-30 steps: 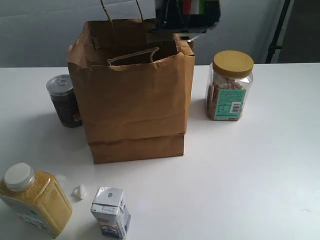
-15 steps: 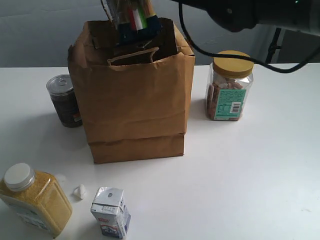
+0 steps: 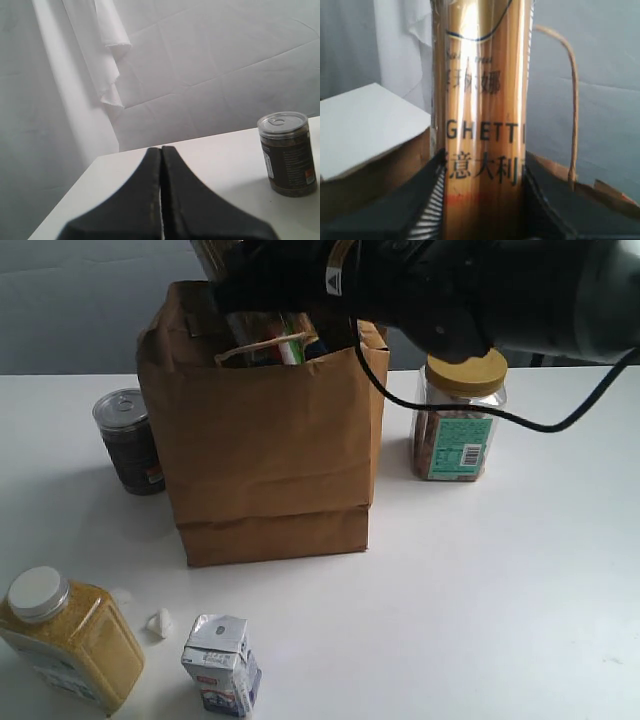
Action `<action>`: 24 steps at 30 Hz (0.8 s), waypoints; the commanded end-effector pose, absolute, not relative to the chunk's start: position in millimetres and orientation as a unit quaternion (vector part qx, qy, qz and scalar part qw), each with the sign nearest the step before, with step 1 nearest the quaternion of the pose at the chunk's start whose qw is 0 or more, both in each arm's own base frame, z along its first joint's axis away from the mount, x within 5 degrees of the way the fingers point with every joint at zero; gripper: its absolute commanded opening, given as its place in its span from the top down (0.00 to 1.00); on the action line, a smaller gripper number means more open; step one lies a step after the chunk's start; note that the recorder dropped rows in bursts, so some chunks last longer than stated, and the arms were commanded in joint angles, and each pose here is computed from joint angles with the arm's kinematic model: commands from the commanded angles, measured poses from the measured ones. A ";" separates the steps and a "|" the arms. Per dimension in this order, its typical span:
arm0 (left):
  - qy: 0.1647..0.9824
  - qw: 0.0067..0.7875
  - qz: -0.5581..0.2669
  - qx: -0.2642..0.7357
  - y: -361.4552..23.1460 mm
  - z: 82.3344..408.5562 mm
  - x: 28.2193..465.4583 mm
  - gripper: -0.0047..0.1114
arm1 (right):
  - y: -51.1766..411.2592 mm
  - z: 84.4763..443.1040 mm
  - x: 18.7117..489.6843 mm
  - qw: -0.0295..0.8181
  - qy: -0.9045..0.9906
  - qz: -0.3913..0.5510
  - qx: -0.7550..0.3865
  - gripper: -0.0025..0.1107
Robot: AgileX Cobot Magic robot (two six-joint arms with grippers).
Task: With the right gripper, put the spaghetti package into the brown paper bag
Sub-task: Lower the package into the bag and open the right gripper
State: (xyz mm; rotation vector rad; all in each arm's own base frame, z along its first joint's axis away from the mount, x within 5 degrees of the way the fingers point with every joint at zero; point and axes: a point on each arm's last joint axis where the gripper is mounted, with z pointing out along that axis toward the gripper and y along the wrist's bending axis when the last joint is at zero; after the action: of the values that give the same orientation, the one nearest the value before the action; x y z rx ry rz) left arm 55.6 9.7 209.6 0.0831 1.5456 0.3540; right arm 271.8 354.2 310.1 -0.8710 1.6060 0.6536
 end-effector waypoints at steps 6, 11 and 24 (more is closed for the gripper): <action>0.693 0.703 0.157 0.034 9.8 208.7 55.6 0.96 | 342.8 313.9 258.4 0.589 0.649 0.326 -0.354 0.87; 0.693 0.703 0.157 0.034 9.8 208.7 55.6 0.96 | 333.5 308.7 252.0 0.579 0.662 0.327 -0.346 0.60; 0.693 0.703 0.157 0.034 9.8 208.7 55.6 0.96 | 327.1 296.7 248.1 0.561 0.682 0.324 -0.340 0.40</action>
State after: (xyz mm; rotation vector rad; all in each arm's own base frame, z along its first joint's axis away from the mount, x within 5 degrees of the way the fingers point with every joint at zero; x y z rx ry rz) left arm 55.6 9.7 209.6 0.0831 1.5456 0.3540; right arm 247.8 328.9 296.6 -0.8094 1.6060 0.7607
